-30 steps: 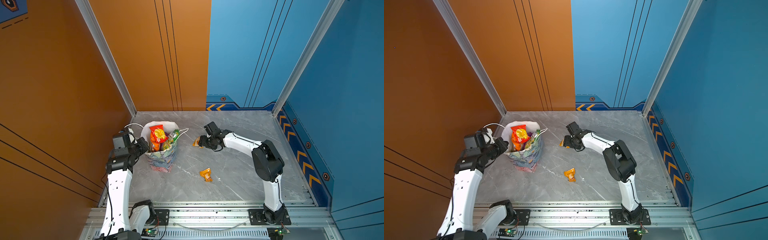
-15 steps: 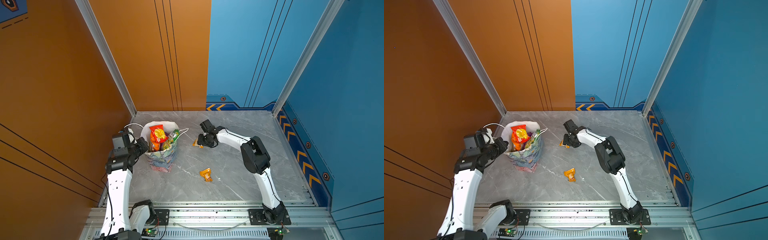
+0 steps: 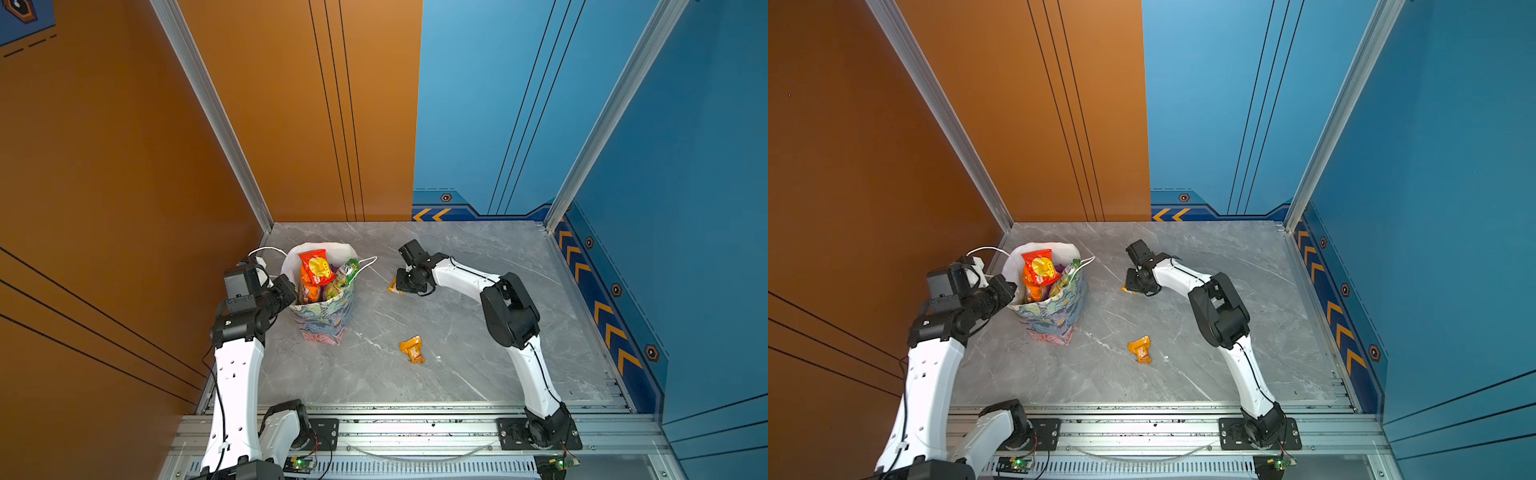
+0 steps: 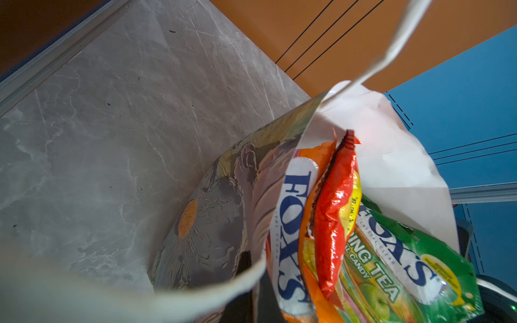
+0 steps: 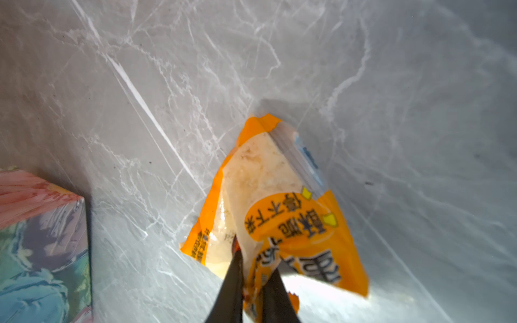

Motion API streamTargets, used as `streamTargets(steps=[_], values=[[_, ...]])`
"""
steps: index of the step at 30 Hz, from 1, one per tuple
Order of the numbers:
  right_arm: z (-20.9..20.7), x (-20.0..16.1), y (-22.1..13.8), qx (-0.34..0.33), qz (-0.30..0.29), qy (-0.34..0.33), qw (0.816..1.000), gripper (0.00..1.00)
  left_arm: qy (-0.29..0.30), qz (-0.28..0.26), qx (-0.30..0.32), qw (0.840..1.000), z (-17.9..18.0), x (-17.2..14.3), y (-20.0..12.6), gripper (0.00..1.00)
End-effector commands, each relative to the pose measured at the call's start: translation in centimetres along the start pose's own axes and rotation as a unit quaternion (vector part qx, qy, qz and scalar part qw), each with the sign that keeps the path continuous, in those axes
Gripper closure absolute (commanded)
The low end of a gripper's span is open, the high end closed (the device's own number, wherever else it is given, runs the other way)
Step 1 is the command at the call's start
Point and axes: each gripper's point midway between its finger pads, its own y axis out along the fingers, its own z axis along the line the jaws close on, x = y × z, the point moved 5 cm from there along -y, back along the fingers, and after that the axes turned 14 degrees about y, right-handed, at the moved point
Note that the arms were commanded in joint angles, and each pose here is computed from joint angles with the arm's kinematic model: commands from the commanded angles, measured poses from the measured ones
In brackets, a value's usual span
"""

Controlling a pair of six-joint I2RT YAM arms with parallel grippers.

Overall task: Place the snacks into the paper bag
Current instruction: Pick up the snack at the center of the table, then place the snack in the paper bag.

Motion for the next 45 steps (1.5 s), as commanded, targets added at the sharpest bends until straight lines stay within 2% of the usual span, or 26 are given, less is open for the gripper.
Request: streamTargets(steps=[1,14,21,22,30,36,45], values=[[-1.2,-0.6,-1.4,-0.018,-0.01,0.003,1.0,0.91,0.002,-0.017,-0.01,1.0,-0.1,0.6,-0.3,1.0],[-2.3,-3.5,-6.3,-0.003,-0.021,-0.006,1.0,1.0,0.001,-0.018,-0.015,1.0,-0.2,0.6,-0.3,1.0],[-3.0,-5.9,-8.8,0.001,-0.026,-0.013,1.0,1.0,0.002,-0.02,-0.02,1.0,-0.4,0.6,-0.4,1.0],[-2.6,-7.2,-9.1,0.002,-0.022,-0.025,0.999,1.0,0.002,-0.02,-0.02,1.0,-0.4,0.6,-0.4,1.0],[-3.5,-9.2,-12.5,-0.004,-0.034,-0.041,0.999,1.0,0.005,-0.024,-0.024,0.999,-0.6,0.7,-0.6,1.0],[-2.5,-9.4,-16.9,0.009,-0.079,-0.064,0.995,1.0,0.002,-0.025,-0.028,0.999,-0.6,0.8,-0.6,1.0],[-0.6,-8.0,-21.3,0.039,-0.122,-0.075,0.989,1.0,0.007,-0.029,-0.032,0.999,-0.8,0.7,-0.8,1.0]])
